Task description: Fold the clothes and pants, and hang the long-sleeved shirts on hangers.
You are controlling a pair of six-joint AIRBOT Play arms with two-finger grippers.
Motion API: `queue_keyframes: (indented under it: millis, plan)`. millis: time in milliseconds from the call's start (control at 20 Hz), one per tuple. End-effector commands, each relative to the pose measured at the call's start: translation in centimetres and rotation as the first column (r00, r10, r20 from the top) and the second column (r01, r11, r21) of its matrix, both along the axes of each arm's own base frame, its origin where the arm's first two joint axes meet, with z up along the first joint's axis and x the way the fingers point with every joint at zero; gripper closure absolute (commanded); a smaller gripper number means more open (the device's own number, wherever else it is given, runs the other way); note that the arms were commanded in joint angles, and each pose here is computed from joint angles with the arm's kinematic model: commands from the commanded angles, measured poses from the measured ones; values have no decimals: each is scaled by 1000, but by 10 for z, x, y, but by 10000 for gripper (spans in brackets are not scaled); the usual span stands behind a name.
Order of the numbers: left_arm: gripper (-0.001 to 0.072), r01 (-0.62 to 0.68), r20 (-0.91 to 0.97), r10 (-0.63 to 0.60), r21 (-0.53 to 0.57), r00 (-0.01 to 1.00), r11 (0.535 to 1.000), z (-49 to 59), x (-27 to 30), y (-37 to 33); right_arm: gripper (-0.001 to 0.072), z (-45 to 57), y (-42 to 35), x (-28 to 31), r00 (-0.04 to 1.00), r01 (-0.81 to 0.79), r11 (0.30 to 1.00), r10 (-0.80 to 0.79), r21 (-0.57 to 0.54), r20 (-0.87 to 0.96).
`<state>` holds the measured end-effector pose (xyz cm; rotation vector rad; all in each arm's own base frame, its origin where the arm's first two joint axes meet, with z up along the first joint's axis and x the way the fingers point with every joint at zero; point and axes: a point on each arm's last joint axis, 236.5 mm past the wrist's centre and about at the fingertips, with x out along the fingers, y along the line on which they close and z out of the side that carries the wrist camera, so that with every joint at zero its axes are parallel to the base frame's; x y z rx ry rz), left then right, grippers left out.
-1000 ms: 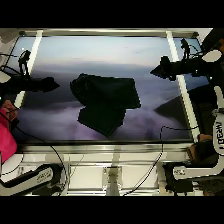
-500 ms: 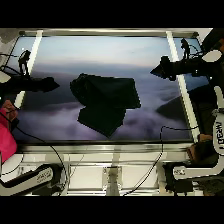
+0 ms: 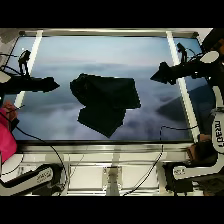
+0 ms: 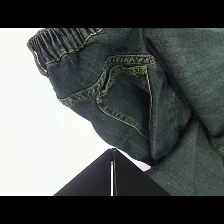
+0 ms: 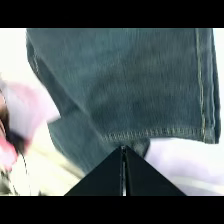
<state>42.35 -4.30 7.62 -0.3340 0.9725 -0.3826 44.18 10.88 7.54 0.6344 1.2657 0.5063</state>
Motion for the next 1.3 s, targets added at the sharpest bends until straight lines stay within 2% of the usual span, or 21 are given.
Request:
queue_keyframes:
  millis: [0,100,450,550,650,750,800,850,900,950,1000,1250]
  plan:
    - [670,2,-1,-2,0,1000,1000,0,0,-1,693,-17,12,-28,985,-130,990,136,60,-104]
    - [670,2,-1,-2,0,1000,1000,0,0,-1,692,-25,18,-34,973,-158,982,173,106,-150]
    - [671,-12,28,13,-20,1000,1000,3,9,-6,692,-45,18,-32,965,-168,978,188,121,-182]
    - [672,-43,38,50,-165,998,985,10,24,-24,692,-53,20,-31,960,-166,977,191,136,-203]
    - [672,-61,6,67,-320,998,946,8,37,-42,691,-61,19,-31,956,-161,977,189,138,-226]
    - [664,-75,-37,66,-390,997,918,-11,48,-49,681,-77,11,-28,956,-155,985,170,81,-238]
    - [659,-89,-66,68,-400,996,912,-23,50,-49,605,-87,3,-25,959,-139,990,141,27,-247]
    - [653,-99,-90,68,-401,994,911,-35,51,-48,417,-96,-6,-21,960,-100,995,88,-31,-266]
    - [518,-107,-110,68,-403,992,909,-44,52,-48,375,-104,-13,-19,960,-84,993,60,-79,-272]
    - [329,-115,-125,70,-404,990,908,-51,53,-48,376,-109,-18,-17,961,-78,991,47,-104,-274]
    - [296,-119,-136,70,-404,988,907,-56,53,-48,374,-114,-18,-19,955,-77,992,44,-100,-294]
    - [295,-122,-141,69,-405,988,906,-58,53,-48,364,-157,-12,-37,893,-103,994,73,-45,-443]
